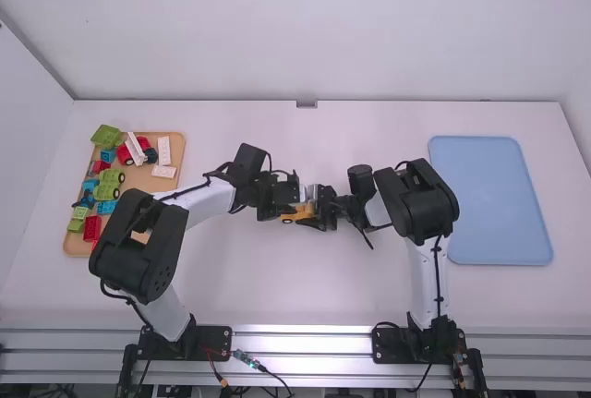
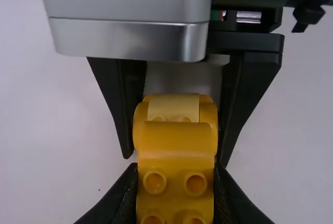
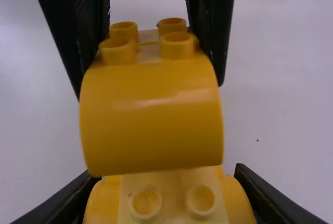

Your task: Assemble lego blocks to make yellow taxi

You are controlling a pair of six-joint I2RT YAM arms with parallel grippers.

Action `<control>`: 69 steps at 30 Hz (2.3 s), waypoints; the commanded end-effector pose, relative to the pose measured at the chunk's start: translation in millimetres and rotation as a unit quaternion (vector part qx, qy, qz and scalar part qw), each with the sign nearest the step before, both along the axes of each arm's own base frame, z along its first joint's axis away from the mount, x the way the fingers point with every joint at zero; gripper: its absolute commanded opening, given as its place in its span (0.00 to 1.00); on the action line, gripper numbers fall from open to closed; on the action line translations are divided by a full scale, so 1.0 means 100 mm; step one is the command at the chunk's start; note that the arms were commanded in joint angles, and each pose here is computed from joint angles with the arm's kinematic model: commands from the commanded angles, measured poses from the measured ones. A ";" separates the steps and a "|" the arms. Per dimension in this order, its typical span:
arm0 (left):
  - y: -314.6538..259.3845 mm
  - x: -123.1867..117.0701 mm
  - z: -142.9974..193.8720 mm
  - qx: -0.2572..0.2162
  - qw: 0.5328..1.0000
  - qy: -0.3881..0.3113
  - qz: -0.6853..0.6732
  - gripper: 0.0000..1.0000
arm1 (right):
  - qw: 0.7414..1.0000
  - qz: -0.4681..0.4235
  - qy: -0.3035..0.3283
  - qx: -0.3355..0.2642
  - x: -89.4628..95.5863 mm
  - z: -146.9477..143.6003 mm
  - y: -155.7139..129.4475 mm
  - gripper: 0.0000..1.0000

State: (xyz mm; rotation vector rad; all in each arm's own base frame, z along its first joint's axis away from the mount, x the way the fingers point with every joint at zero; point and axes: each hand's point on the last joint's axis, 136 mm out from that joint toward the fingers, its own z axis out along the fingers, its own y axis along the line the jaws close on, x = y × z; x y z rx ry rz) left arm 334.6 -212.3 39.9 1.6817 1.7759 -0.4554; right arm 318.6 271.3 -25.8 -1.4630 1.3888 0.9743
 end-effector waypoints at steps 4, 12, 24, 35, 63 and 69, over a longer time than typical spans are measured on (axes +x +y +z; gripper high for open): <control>-0.03 0.11 0.19 -0.006 1.000 -0.013 0.018 0.02 | 1.000 0.000 0.012 -0.005 -0.04 -0.06 -0.01 0.52; -0.04 0.12 0.25 -0.005 1.000 -0.006 0.017 0.02 | 1.000 0.000 0.012 -0.005 -0.05 -0.06 -0.01 0.52; -0.03 0.07 0.15 -0.003 1.000 0.010 0.017 0.02 | 1.000 0.003 0.005 -0.005 -0.05 -0.06 0.00 0.50; -0.06 0.07 0.05 0.001 1.000 0.024 0.018 0.02 | 1.000 0.003 0.005 -0.005 -0.05 -0.06 0.00 0.50; -0.13 -0.04 -0.16 0.000 0.999 0.050 -0.009 0.02 | 1.000 0.003 0.005 -0.005 -0.05 -0.06 0.00 0.51; -0.08 -0.02 -0.22 0.019 0.999 0.050 0.002 0.02 | 1.000 0.003 0.004 -0.005 -0.04 -0.06 0.00 0.51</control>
